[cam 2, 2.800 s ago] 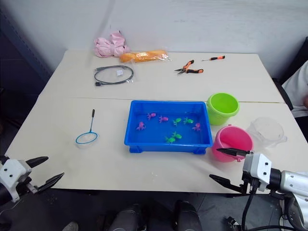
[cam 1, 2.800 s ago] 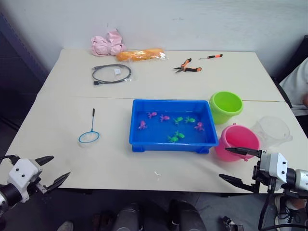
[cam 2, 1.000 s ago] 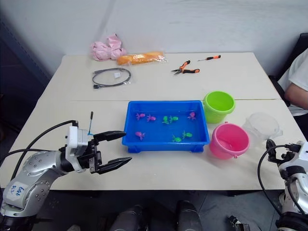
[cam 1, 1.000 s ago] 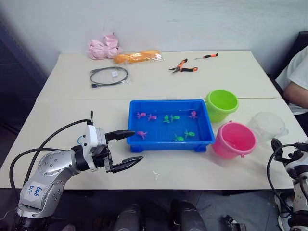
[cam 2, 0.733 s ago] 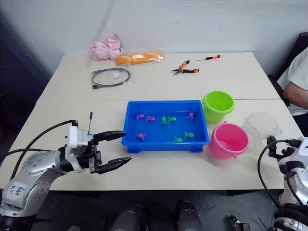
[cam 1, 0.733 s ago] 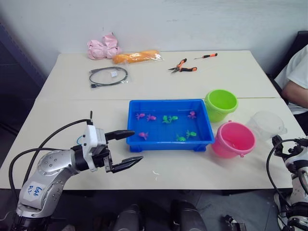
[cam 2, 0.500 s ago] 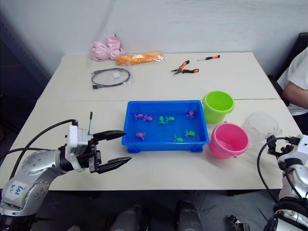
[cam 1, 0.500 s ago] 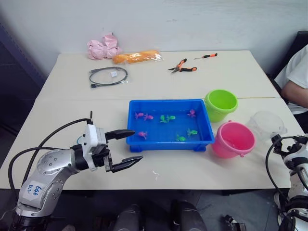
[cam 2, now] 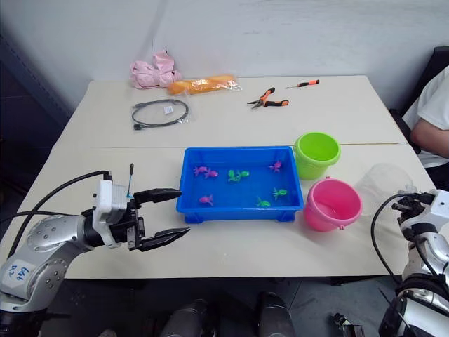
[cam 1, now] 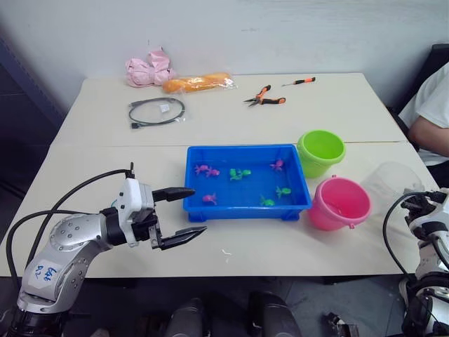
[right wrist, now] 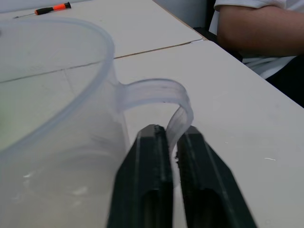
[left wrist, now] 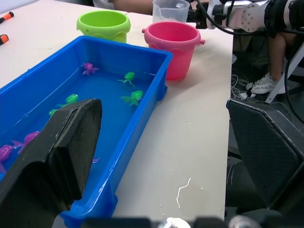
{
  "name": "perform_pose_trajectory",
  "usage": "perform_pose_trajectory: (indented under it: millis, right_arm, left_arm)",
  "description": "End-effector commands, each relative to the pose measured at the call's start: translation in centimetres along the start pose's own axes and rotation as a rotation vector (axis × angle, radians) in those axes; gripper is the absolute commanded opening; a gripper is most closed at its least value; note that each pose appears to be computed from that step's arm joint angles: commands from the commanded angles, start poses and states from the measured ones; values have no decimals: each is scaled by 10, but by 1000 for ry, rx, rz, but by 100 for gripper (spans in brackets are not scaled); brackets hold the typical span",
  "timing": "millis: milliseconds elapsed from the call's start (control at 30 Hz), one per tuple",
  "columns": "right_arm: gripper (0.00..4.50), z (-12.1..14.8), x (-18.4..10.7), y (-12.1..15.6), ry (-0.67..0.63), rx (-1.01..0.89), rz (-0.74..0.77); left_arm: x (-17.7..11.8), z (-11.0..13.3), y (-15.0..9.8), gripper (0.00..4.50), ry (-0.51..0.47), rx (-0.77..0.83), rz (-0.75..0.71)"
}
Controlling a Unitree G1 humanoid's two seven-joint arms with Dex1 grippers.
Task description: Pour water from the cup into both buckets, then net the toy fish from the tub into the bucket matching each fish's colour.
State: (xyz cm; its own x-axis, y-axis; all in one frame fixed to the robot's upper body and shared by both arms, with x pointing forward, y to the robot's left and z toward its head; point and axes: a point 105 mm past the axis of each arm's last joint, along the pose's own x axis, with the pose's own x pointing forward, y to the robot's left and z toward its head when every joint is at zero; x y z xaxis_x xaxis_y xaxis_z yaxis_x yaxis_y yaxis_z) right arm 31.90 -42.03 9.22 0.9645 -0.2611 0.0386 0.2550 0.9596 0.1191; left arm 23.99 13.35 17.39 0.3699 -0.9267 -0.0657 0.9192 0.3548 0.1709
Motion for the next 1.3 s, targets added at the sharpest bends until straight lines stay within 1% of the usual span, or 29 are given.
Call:
perform_pose_trajectory:
  millis: [33,167,300,433,600,733,800,867,967,1033,1100,1167,1300]
  right_arm:
    - [8,20,-2,-4,-89,-10,-1]
    - [8,34,-7,-8,-138,-51,-11]
    - [8,58,-17,-1,-203,-159,33]
    - [8,91,-32,3,-247,-315,35]
    - [8,110,-44,11,-213,-450,23]
    - [8,129,-56,27,-234,-624,38]
    - [8,133,-60,33,-237,-699,45]
    - [8,137,-64,43,-246,-832,74]
    - [8,141,-67,51,-273,-859,75]
    - [8,144,-68,55,-283,-920,70]
    - [8,144,-68,61,-285,-990,98]
    - [8,144,-68,64,-292,-1006,108]
    - [8,142,-69,75,-300,-1132,172]
  left_arm:
    - [2,16,1,450,-63,15,0]
    - [7,23,5,450,-108,-15,9]
    - [13,27,8,450,-145,-49,-3]
    - [23,25,14,450,-153,-52,-40]
    - [28,22,18,450,-165,-68,-59]
    - [33,18,18,450,-167,-79,-83]
    - [34,16,18,450,-168,-81,-93]
    - [37,15,17,450,-171,-83,-106]
    - [41,14,17,450,-174,-83,-117]
    - [44,14,17,450,-175,-83,-123]
    - [46,9,15,450,-153,-70,-137]
    - [47,5,14,450,-133,-56,-146]
    - [49,5,14,450,-145,-60,-149]
